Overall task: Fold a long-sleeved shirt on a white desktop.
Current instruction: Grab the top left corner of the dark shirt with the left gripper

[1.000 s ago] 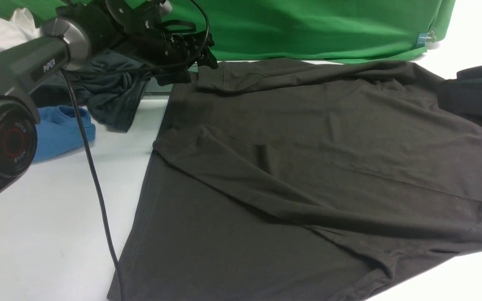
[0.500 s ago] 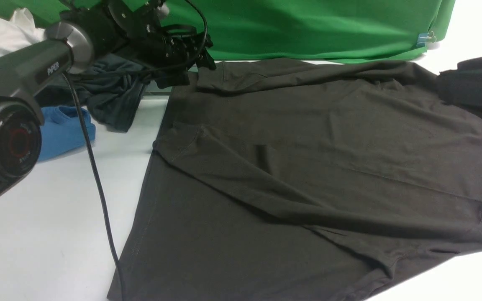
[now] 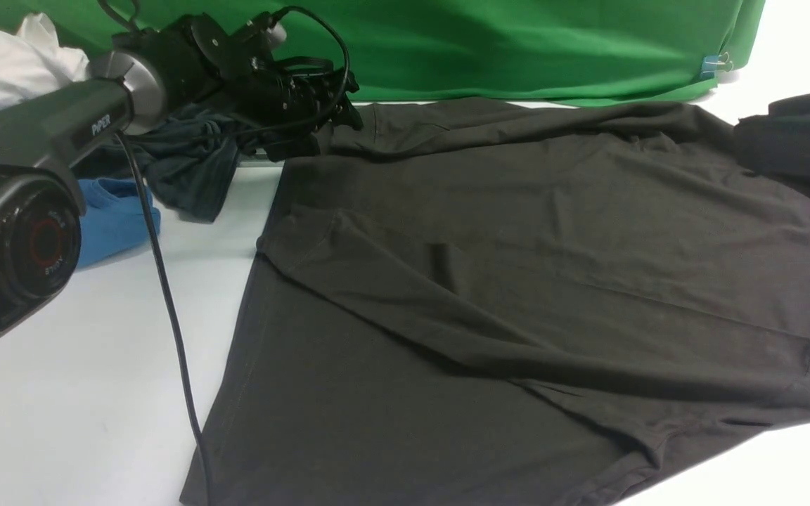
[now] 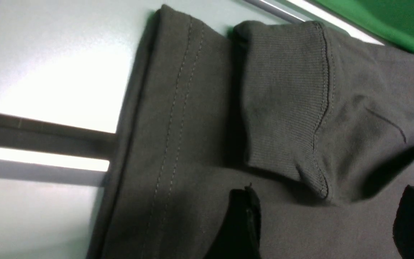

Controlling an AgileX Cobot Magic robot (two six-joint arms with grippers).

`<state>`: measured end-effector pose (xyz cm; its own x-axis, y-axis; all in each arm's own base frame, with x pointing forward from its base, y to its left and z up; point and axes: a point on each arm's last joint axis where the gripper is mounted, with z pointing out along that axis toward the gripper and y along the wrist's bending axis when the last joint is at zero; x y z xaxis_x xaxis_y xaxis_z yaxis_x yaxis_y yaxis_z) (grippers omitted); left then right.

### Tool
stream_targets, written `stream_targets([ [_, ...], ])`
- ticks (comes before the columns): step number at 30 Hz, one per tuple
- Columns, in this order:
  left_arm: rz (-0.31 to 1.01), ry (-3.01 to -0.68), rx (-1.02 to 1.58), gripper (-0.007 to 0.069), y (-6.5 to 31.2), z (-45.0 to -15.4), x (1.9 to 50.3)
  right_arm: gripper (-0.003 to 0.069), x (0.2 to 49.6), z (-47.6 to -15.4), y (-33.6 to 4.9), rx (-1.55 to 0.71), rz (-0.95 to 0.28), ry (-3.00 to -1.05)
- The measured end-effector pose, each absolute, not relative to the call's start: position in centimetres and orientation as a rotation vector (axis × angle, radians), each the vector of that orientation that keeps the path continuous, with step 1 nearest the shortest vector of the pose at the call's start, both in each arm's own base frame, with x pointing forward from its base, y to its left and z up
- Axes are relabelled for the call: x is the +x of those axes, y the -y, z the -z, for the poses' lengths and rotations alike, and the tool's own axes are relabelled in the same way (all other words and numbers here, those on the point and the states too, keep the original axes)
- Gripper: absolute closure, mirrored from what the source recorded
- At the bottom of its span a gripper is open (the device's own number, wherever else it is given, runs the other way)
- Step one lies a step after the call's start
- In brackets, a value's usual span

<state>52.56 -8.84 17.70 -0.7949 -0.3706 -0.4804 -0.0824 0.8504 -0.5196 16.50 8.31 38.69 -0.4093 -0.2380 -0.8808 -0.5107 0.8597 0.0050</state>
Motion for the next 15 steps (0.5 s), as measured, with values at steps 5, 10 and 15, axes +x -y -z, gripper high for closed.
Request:
stream_targets([
  [5,0.659,-2.416,-0.349,0.0084,8.9,-17.6,52.7,0.0408,16.5,-38.7,-8.3,-0.548,-0.335,-2.008],
  [10,0.676,-2.415,-0.373,0.0084,8.9,-17.0,52.9,0.0408,16.5,-38.7,-8.3,-0.547,-0.335,-2.007],
  [15,0.665,-2.393,-0.385,0.0084,8.8,-16.3,53.2,0.0408,16.5,-38.7,-8.3,-0.546,-0.335,-2.007],
])
